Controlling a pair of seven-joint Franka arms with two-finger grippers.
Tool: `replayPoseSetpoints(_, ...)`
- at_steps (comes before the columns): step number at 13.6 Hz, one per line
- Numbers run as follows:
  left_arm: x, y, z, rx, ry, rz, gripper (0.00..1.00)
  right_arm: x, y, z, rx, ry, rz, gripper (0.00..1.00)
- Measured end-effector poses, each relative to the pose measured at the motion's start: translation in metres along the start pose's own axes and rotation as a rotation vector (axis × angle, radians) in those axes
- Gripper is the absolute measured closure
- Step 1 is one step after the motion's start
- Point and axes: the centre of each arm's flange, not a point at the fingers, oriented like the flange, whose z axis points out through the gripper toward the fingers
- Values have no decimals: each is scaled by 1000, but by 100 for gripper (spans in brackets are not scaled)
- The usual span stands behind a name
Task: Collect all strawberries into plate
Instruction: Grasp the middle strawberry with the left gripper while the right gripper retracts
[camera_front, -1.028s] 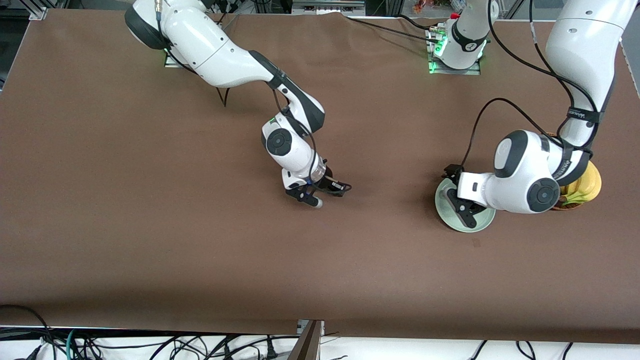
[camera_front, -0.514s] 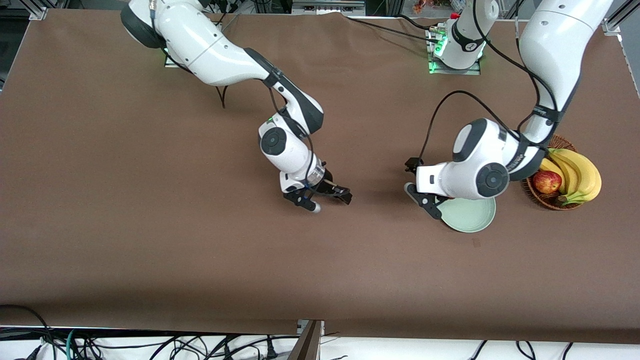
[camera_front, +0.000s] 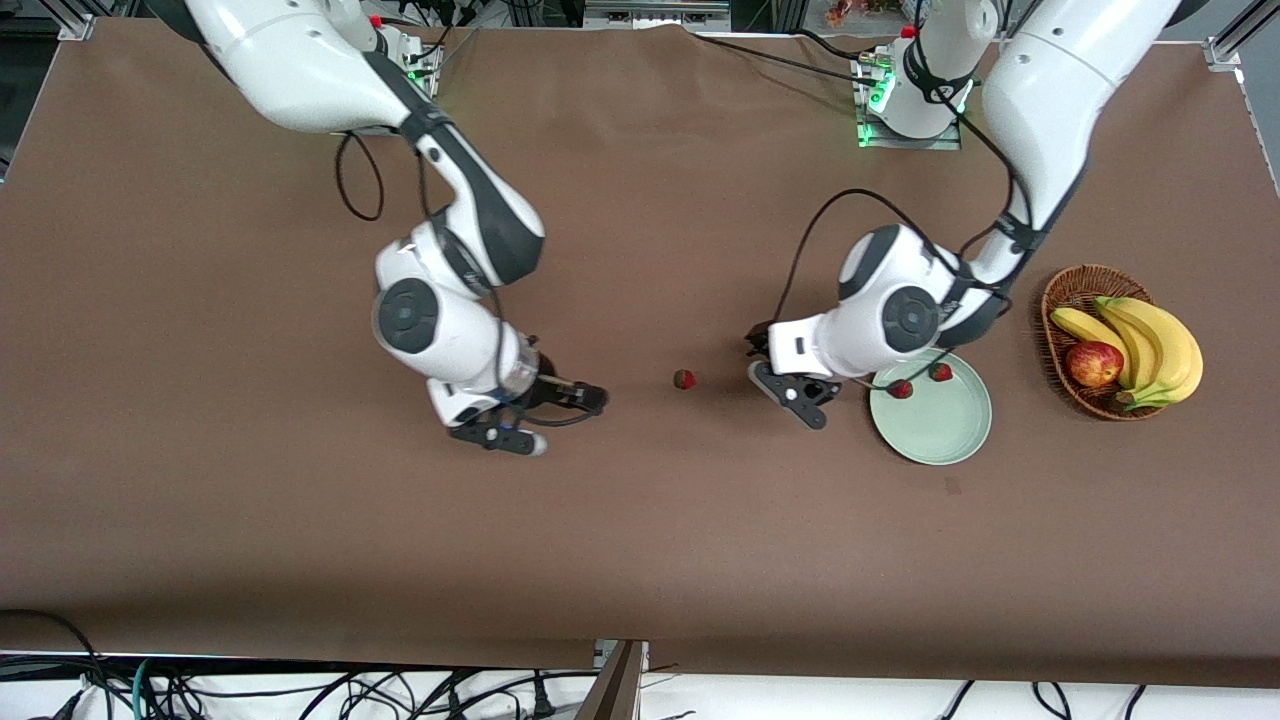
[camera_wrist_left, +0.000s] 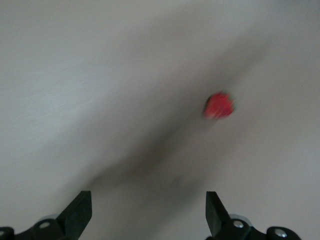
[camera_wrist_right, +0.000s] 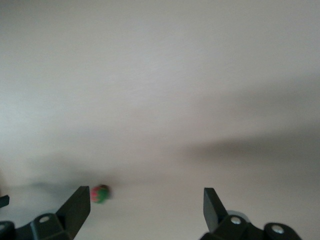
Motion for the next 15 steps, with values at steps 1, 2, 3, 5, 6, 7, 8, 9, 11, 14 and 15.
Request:
replayPoseSetpoints(1, 6, 20, 11, -3, 28, -17, 0, 7, 21, -14, -36, -20, -26, 0)
replayPoseSetpoints(2, 12, 37, 22, -7, 70, -23, 0, 14, 45, -30, -73, -40, -54, 0)
replayPoseSetpoints(3, 15, 49, 33, -10, 108, -23, 0, 21, 68, -48, -102, -55, -75, 0)
replayPoseSetpoints(5, 16, 56, 53, 6, 126, -34, 0, 34, 112, -89, -149, -67, -97, 0)
replayPoseSetpoints(6, 14, 55, 62, 28, 120, -36, 0, 37, 133, -109, -177, -72, -116, 0)
replayPoseSetpoints(7, 14, 56, 67, 46, 116, -34, 0, 39, 155, -130, -209, -78, -148, 0)
replayPoseSetpoints(8, 14, 60, 71, 59, 118, -27, 0, 38, 173, -150, -244, -80, -182, 0)
replayPoseSetpoints(9, 15, 65, 72, 65, 128, -21, 0, 37, 189, -170, -276, -73, -205, 0)
replayPoseSetpoints(11, 17, 70, 73, 69, 144, -19, 5, 32, 213, -209, -310, -55, -219, 0)
replayPoseSetpoints(14, 21, 70, 69, 70, 159, -25, 10, 11, 232, -270, -331, -38, -223, 0)
replayPoseSetpoints(15, 23, 71, 69, 69, 161, -22, 14, 2, 239, -289, -335, -37, -229, 0)
